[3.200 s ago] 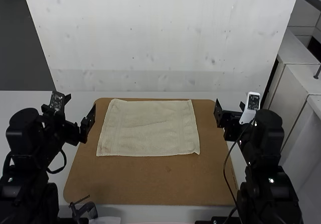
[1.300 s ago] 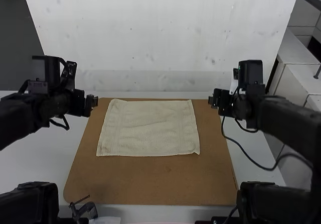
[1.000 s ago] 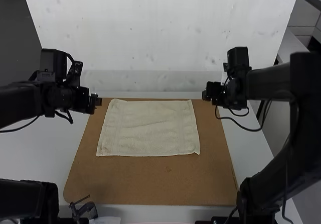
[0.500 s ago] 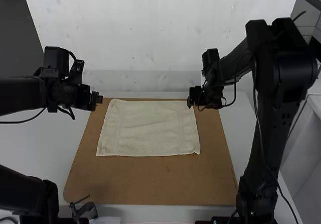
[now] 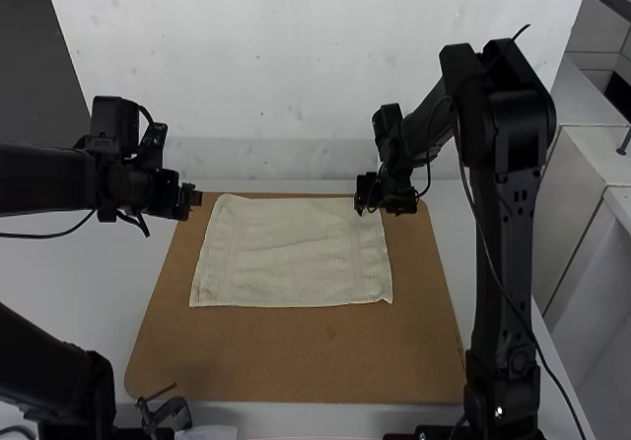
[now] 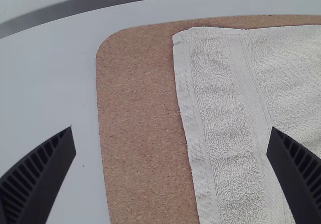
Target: Fold the towel.
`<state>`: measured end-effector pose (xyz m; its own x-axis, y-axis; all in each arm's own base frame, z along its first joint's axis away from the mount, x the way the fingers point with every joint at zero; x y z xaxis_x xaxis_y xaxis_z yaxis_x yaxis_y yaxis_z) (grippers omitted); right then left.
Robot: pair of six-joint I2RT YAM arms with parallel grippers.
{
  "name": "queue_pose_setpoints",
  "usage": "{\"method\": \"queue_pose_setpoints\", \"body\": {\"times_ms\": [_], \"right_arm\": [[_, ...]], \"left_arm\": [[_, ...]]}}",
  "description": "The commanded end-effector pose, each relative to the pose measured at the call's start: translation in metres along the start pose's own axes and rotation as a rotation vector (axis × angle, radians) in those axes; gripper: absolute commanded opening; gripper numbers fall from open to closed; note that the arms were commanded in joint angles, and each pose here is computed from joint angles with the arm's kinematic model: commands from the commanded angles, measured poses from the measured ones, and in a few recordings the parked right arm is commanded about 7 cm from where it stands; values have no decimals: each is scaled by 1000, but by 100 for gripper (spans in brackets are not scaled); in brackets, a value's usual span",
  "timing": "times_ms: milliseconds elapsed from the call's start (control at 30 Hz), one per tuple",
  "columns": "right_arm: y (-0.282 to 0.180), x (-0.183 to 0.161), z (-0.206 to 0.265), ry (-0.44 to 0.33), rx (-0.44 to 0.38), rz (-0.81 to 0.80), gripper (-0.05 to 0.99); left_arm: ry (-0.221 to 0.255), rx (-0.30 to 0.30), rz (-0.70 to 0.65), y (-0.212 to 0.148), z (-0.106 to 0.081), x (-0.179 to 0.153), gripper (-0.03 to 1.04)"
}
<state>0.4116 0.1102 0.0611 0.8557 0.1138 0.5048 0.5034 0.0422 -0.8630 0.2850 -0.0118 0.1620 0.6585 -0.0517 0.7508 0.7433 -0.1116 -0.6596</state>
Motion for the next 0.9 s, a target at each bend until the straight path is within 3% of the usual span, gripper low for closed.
{"method": "queue_pose_setpoints", "body": {"times_ms": [0, 67, 133, 200, 300, 433, 567, 733, 867], "right_arm": [[4, 10, 8, 18, -15, -25, 95], [11, 9, 11, 11, -20, -13, 94], [18, 6, 15, 4, -22, 3, 87], [21, 2, 19, -10, -34, 23, 68], [26, -4, 21, -22, -38, 49, 31], [27, -6, 18, -19, -44, 66, 2], [28, -7, 16, -14, -49, 70, 2], [30, -11, 15, -17, -56, 81, 2], [32, -11, 16, -17, -56, 80, 2]], "left_arm": [[7, -1, -35, -1, 3, 12, 98], [9, -2, -26, 2, 3, 10, 98], [7, -1, -19, 6, 4, 9, 98], [11, -5, -10, 11, 3, 7, 98], [16, -16, 8, 20, 1, 5, 98], [19, -35, 68, 40, -5, 0, 98], [-9, -47, 115, 62, -12, 2, 97], [9, -31, 134, 85, -21, 13, 97], [-6, -38, 140, 105, -27, 24, 96]]}}
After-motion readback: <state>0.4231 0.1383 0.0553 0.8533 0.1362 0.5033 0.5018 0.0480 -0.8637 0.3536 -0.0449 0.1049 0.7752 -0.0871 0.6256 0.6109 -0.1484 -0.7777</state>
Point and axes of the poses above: each hand's point on the last joint's axis, 136 mm out from that joint toward the fingers, its own y axis out along the fingers, its own z axis along the line the jaws close on, x = y × z, the point moved 9 cm from there along -y, back along the fingers, and after that the axes turned 4 degrees about -y, right-handed, at the moved point
